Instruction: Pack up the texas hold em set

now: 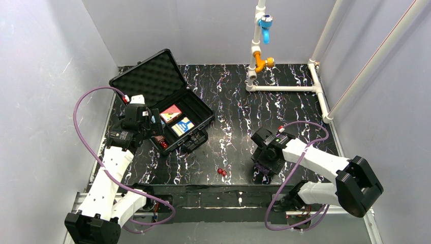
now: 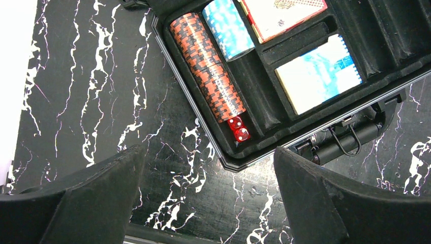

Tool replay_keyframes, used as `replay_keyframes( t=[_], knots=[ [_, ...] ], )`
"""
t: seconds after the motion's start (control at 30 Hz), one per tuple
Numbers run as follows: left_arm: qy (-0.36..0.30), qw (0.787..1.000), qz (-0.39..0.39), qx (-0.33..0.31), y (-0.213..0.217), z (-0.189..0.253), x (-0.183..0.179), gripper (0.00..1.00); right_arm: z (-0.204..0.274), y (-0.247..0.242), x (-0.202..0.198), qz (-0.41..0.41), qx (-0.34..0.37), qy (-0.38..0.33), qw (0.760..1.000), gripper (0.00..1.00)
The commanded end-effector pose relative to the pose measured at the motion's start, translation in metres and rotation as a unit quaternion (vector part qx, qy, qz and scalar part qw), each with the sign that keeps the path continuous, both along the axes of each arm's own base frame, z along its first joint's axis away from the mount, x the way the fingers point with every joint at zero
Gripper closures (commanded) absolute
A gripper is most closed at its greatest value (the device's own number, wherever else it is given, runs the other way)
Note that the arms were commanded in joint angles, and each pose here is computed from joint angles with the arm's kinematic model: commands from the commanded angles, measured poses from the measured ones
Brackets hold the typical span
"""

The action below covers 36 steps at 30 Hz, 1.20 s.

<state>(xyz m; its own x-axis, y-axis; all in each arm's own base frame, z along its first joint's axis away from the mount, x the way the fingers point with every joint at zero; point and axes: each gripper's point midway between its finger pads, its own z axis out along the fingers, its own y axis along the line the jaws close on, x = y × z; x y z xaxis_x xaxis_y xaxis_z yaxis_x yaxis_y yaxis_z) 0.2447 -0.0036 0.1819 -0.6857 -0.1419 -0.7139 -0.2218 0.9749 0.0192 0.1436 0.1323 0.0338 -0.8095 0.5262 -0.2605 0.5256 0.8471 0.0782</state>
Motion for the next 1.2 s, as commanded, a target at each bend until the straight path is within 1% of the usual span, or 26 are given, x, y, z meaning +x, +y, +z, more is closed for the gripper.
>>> replay_keyframes(
  t=[0.0, 0.2, 0.37, 0.53, 0.67, 0.77, 0.97, 1.07, 1.17],
  knots=[
    [-0.004, 1.0, -0.005, 0.003, 0.001, 0.001, -0.003, 0.02, -0.002, -0.003, 0.0, -0.008, -0.006, -0.001, 1.0, 0.2],
    [-0.004, 1.0, -0.005, 0.002, 0.001, 0.001, -0.003, 0.02, -0.002, -0.001, 0.001, -0.01, 0.002, -0.004, 1.0, 0.39],
    [-0.002, 1.0, -0.004, 0.003, 0.001, 0.0, -0.003, 0.02, 0.004, 0.004, 0.006, -0.001, 0.009, -0.014, 1.0, 0.56],
    [-0.003, 1.0, -0.004, 0.003, 0.001, 0.001, -0.003, 0.02, 0.017, 0.006, 0.018, 0.01, 0.004, -0.035, 0.999, 0.69],
    [-0.005, 1.0, -0.002, 0.005, 0.002, 0.001, -0.003, 0.02, 0.029, 0.018, 0.03, 0.021, 0.024, -0.058, 0.998, 0.82],
    [-0.006, 1.0, -0.001, 0.006, 0.003, 0.002, -0.003, 0.02, 0.038, 0.027, 0.038, 0.029, 0.041, -0.077, 0.996, 0.87],
    [-0.007, 1.0, 0.009, 0.017, 0.008, 0.003, -0.003, 0.02, 0.053, 0.039, 0.053, 0.037, 0.058, -0.105, 0.992, 0.91],
    [-0.013, 1.0, 0.015, 0.022, 0.011, 0.005, -0.004, 0.02, 0.061, 0.046, 0.061, 0.043, 0.071, -0.122, 0.989, 0.99],
    [-0.021, 0.999, 0.021, 0.025, 0.013, 0.008, -0.006, 0.02, 0.072, 0.054, 0.071, 0.043, 0.085, -0.142, 0.985, 0.99]
  ],
)
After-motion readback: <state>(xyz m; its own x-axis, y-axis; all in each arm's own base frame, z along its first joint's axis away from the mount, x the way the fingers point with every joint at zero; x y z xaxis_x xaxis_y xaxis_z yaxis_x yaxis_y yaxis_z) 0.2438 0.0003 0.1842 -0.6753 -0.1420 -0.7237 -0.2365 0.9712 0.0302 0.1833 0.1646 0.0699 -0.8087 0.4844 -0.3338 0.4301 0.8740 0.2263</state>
